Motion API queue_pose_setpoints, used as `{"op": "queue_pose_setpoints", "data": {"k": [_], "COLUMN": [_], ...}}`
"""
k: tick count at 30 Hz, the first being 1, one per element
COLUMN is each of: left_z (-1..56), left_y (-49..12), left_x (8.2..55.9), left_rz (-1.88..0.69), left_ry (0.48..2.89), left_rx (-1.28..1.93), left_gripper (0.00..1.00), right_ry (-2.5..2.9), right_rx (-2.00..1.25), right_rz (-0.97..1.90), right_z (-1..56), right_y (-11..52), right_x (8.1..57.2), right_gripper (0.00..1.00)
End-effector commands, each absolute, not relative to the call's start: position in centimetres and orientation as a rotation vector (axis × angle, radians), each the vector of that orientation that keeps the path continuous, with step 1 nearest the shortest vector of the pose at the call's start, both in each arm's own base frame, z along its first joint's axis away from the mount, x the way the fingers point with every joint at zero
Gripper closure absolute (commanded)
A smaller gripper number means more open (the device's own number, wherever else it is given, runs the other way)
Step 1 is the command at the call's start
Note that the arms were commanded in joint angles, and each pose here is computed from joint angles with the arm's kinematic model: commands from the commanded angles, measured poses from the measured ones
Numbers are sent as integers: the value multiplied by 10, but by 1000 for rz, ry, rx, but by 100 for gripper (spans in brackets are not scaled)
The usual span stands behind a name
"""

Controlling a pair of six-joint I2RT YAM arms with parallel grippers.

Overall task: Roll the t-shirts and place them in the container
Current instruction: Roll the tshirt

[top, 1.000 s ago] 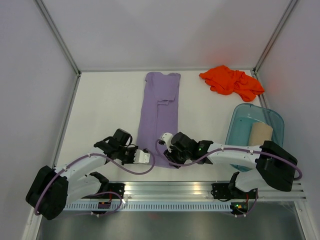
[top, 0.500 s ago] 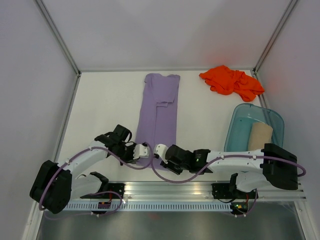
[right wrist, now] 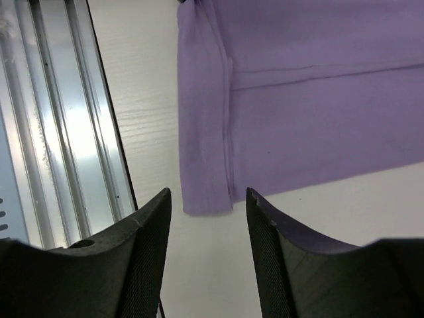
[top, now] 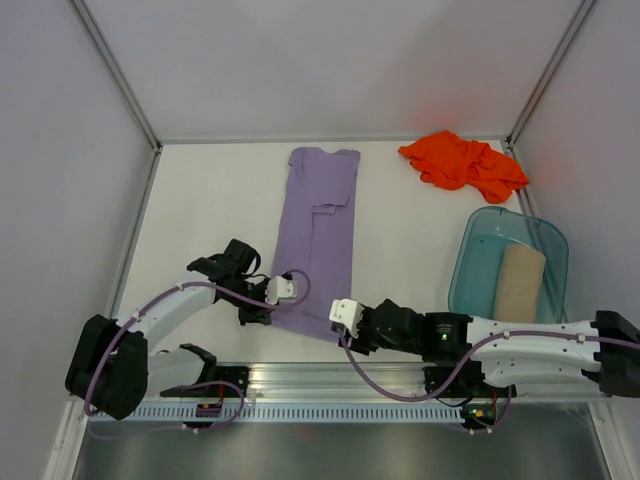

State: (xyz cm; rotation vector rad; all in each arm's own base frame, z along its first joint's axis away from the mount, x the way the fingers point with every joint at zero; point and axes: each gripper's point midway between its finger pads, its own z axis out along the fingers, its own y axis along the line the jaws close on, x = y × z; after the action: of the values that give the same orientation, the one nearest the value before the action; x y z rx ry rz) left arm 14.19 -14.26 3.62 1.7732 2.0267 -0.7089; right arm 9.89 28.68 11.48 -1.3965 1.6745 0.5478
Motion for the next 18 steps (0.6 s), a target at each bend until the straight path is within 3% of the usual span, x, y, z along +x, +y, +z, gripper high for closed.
{"op": "queue_pose_setpoints", "data": {"k": [1,6,18], "left_z": [46,47,45], "left_y": [-152,-146,-137], "left_x": [141,139,126], "left_rz": [-794,-754,-778], "left_ry": [2054,2063,2061], "left_rx": [1727,1726,1751], "left_gripper": [98,98,98], "right_ry": [1610,1673,1772], "right_rx": [-1539,-1712,-1755], "right_rz": [551,444,288], "right_z": [99,64,34], "right_y": [304,318,328], "right_x": [91,80,90], "right_gripper": [44,47,49]}}
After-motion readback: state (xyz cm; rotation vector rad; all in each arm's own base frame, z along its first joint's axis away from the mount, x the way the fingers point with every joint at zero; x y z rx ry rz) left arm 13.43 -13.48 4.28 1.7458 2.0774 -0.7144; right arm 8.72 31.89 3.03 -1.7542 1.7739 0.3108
